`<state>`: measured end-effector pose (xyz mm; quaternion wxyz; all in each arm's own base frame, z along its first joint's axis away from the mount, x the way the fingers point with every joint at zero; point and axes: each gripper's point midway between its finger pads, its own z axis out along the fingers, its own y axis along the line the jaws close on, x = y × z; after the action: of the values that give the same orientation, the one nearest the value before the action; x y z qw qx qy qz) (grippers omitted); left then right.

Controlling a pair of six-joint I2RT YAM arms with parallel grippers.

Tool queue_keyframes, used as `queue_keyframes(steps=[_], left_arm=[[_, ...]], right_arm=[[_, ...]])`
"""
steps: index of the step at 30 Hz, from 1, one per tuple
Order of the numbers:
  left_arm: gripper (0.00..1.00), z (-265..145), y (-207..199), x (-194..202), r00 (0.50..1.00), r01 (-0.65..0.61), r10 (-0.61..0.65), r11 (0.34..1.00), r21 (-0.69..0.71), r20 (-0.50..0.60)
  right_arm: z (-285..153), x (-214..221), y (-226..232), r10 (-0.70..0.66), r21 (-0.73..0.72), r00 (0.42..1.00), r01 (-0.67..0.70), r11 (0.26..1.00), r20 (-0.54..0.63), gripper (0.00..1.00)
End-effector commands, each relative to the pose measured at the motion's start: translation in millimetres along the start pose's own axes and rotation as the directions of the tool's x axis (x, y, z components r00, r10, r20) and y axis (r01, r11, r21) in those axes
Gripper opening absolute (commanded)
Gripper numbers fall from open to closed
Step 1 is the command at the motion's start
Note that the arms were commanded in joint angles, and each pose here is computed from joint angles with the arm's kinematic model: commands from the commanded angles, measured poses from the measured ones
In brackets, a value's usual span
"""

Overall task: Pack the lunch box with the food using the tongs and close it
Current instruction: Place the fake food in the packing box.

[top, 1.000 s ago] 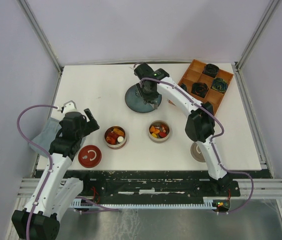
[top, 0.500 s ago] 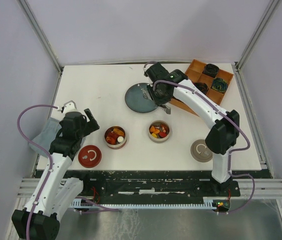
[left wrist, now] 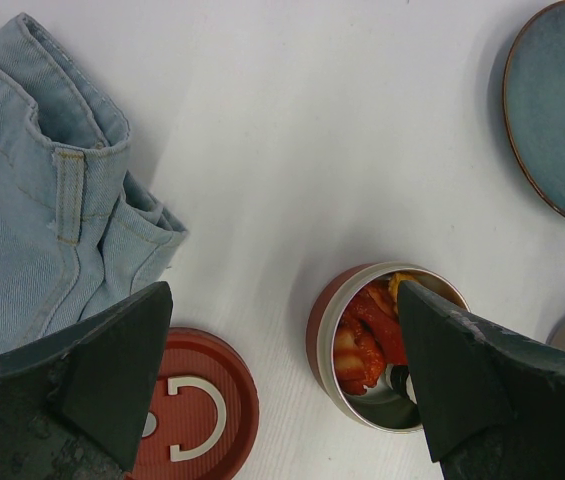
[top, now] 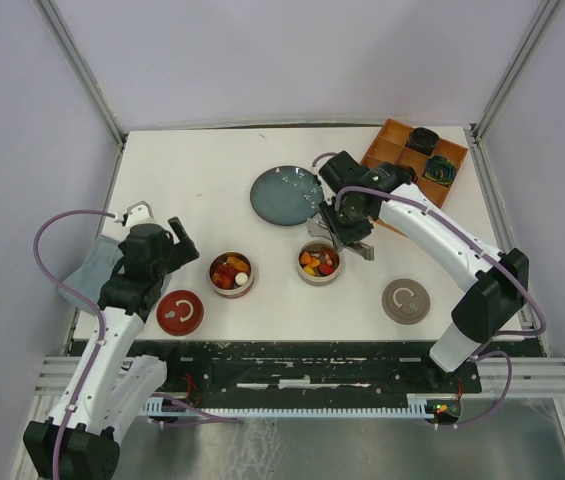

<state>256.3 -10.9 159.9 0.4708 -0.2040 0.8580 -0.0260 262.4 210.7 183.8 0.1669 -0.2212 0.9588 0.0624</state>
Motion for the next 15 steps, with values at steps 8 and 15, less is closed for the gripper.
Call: queue_keyframes(steps=[8,15], left_arm=[[0.99,0,-5,-14,0.999,-0.011,0.010,1.000,0.021,0.051],[0.99,0,-5,-13,0.999,-0.012,0.011,1.000,0.022,0.050]], right_arm=[[1,31,12,-0.044,-0.015,0.996,0.043,0.999,-0.079,0.41],[5,34,10,-0.059,0.016,0.993,0.061,0.998,-0.103,0.41]])
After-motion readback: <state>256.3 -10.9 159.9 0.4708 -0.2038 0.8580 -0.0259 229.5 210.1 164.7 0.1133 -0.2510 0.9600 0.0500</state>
